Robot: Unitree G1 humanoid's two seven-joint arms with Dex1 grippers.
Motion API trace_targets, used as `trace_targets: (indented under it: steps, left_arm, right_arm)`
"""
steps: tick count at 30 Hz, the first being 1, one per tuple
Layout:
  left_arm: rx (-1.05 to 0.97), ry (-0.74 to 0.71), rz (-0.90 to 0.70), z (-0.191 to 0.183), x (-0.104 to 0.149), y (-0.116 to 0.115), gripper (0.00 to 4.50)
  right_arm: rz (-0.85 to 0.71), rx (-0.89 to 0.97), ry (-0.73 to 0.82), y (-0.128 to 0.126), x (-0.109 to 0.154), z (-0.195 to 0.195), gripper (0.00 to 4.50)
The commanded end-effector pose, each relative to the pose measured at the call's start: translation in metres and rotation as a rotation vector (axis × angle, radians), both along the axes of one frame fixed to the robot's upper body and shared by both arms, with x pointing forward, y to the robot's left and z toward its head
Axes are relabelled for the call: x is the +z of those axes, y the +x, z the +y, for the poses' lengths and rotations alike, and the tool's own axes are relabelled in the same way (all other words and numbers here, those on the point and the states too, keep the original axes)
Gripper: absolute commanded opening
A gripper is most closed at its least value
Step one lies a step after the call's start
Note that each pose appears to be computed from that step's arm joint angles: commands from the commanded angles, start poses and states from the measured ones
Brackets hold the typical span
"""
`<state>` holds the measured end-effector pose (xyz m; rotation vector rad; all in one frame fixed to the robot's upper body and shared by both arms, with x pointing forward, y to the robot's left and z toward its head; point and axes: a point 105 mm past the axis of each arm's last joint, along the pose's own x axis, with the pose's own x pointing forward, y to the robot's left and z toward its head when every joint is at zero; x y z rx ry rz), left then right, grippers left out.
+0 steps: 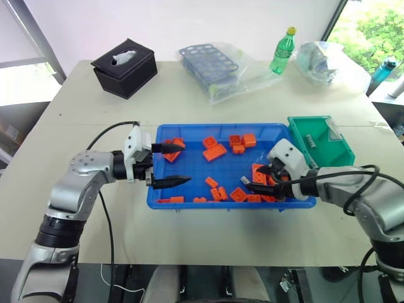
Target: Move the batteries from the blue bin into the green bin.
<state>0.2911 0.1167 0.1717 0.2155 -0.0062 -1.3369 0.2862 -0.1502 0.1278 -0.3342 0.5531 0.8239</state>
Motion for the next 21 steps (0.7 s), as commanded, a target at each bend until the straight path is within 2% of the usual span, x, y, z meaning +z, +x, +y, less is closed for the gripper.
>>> trace_targets:
  steps: [1,11,20,21]
  left_arm:
    - [-0.010,-0.004,-0.058,-0.002,0.012,-0.003,4.50]
    - [0.007,-0.007,-0.061,-0.001,0.011,-0.005,4.50]
    - [0.011,-0.006,-0.062,0.000,0.010,-0.005,4.50]
    - [0.011,-0.007,-0.062,-0.001,0.010,-0.005,4.50]
  right_arm:
    - [-0.048,0.041,-0.022,0.004,0.003,0.007,3.33]
    - [-0.056,0.050,-0.104,0.014,-0.019,0.002,3.33]
    - [-0.046,0.052,-0.085,0.012,-0.018,0.000,3.33]
    - [-0.048,0.055,-0.081,0.011,-0.018,0.001,3.09]
